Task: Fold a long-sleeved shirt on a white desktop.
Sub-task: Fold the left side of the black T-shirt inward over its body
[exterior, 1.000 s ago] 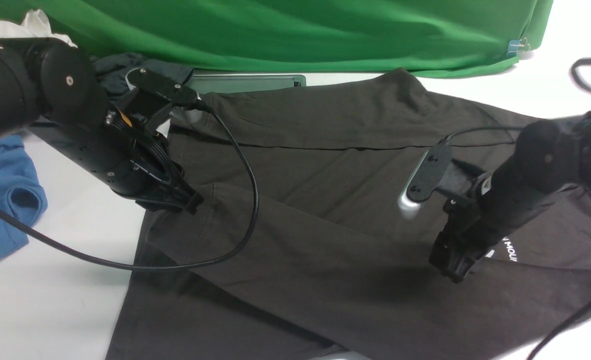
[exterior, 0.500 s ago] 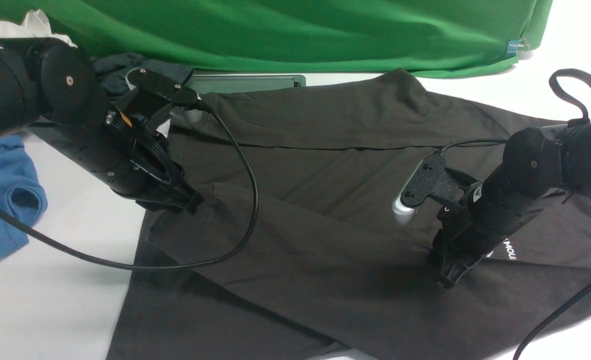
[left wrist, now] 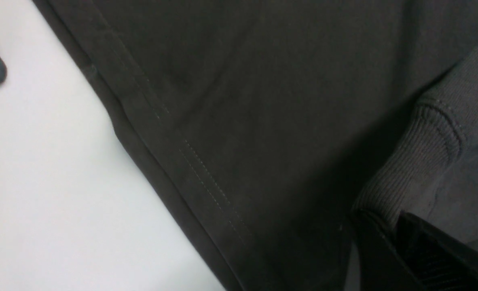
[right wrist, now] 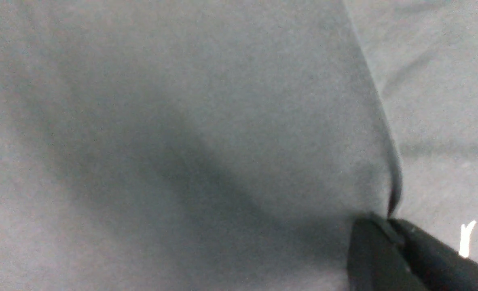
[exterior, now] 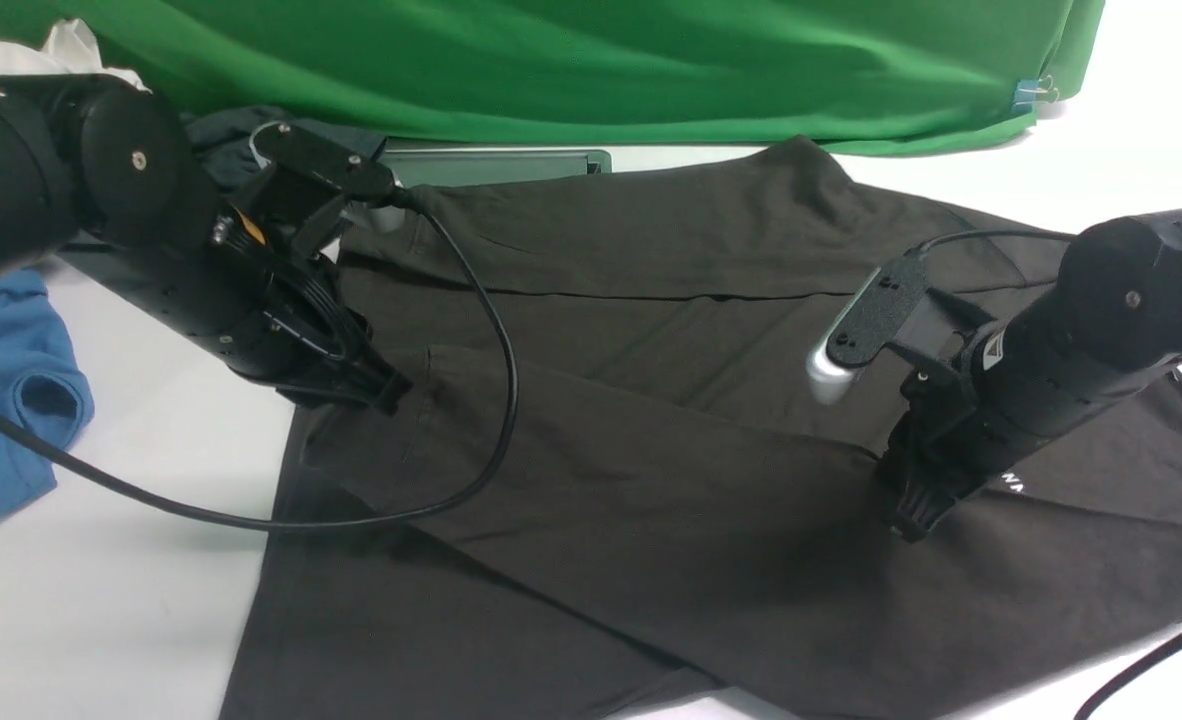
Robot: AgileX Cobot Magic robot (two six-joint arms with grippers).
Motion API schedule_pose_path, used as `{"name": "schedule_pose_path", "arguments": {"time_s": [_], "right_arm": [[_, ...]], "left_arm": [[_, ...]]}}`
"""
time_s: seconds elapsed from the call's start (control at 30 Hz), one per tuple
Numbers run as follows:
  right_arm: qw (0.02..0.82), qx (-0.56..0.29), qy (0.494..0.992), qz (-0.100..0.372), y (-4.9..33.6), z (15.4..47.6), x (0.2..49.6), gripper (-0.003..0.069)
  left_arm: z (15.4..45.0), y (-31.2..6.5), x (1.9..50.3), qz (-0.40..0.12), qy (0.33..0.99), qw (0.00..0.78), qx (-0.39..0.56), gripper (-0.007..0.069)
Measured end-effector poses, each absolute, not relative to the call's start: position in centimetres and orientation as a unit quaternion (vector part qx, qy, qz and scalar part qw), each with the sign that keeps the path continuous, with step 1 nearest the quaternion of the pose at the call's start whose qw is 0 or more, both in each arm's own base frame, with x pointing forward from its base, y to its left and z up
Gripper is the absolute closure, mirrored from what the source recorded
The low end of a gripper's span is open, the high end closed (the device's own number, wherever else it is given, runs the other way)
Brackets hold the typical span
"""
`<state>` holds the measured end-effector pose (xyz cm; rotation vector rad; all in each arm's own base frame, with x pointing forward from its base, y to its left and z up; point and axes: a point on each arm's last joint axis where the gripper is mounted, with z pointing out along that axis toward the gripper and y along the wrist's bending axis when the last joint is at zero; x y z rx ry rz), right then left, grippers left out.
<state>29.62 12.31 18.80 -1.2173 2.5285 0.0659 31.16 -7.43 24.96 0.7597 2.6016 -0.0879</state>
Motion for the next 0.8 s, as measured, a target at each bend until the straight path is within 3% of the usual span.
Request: {"name": "schedule_pose_path", "arguments": {"time_s": [0.43, 0.6, 0.77, 0.8], "right_arm": [[0.175, -0.391, 0.903, 0.024, 12.3, 18.8, 29.8, 0.0638], [0.178, -0.382, 0.907, 0.025, 12.3, 18.8, 29.9, 0.0629], [0.187, -0.37, 0.909, 0.025, 12.3, 18.9, 30.1, 0.0541], [0.189, -0.367, 0.911, 0.023, 12.3, 18.9, 30.1, 0.0479]], "left_arm": [[25.7, -7.5, 32.8, -0.012, 0.917, 0.292, 0.27, 0.0577], [24.0, -7.7, 34.0, -0.005, 0.917, 0.292, 0.272, 0.0577], [21.5, -7.7, 34.8, -0.001, 0.924, 0.261, 0.279, 0.0571], [21.0, -7.7, 35.0, 0.005, 0.924, 0.257, 0.285, 0.0555]]}}
